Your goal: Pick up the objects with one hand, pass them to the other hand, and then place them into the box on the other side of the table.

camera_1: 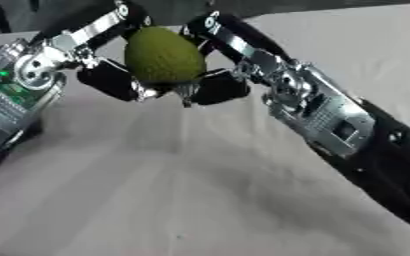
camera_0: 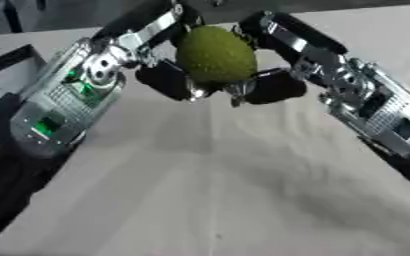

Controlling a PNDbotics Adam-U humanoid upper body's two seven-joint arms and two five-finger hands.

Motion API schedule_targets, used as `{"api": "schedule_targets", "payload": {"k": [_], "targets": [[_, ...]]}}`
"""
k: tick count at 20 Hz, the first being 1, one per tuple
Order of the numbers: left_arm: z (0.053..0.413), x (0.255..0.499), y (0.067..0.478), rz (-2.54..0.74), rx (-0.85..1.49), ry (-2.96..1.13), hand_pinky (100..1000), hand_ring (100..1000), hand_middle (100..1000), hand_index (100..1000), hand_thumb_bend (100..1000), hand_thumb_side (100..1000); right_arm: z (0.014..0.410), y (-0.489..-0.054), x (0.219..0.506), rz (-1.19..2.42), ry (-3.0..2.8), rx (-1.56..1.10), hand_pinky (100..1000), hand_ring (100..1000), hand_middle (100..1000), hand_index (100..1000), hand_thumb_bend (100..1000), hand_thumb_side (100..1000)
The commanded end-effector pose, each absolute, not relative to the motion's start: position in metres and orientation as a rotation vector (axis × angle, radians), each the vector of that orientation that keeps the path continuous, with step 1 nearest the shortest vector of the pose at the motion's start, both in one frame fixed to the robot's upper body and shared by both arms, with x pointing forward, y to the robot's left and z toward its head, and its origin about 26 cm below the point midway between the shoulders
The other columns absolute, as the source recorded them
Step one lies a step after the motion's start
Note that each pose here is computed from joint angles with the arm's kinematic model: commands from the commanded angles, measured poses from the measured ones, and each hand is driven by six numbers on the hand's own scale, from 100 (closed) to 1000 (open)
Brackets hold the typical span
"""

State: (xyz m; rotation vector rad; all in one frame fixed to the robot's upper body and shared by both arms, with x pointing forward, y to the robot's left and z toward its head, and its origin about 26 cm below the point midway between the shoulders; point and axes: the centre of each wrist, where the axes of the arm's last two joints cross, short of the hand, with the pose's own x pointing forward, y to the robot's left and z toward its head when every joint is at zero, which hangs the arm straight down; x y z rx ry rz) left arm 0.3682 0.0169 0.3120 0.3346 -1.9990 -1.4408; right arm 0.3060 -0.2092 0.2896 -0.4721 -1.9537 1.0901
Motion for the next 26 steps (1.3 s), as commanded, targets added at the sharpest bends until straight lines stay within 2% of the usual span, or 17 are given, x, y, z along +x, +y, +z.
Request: {"api": "schedule_targets", "payload": {"k": [1,4,6,8,10,13,18,26], "targets": [[0.328,0.362,0.022,-1.432,0.353,-2.038,688,563,518,505,498,100,0.291,-0.21,0.307,1.098,-1.937,-0.515,694,709,477,566,337,100],[0.329,0.363,0.024,-1.398,0.381,-2.032,664,527,473,442,541,100,0.29,-0.211,0.308,1.095,-1.924,-0.532,698,730,525,618,364,100],[0.329,0.364,0.026,-1.359,0.4,-2.038,651,491,432,401,560,100,0.289,-0.211,0.308,1.097,-1.923,-0.534,702,752,571,670,428,100],[0.328,0.366,0.026,-1.332,0.412,-2.038,640,465,400,370,574,100,0.289,-0.21,0.308,1.117,-1.932,-0.52,720,782,625,730,569,100],[0.327,0.368,0.027,-1.311,0.416,-2.035,627,445,375,329,620,100,0.289,-0.21,0.307,1.154,-1.943,-0.507,741,813,667,775,658,100],[0.324,0.371,0.029,-1.28,0.418,-2.03,619,433,368,322,652,100,0.289,-0.211,0.308,1.192,-1.958,-0.498,751,832,690,801,703,108],[0.322,0.376,0.032,-1.263,0.427,-2.011,613,415,352,327,712,100,0.289,-0.213,0.309,1.188,-1.984,-0.493,754,845,709,820,755,180],[0.319,0.379,0.036,-1.274,0.423,-2.0,634,419,367,374,667,100,0.287,-0.215,0.31,1.166,-1.993,-0.501,754,851,718,829,752,184]]}}
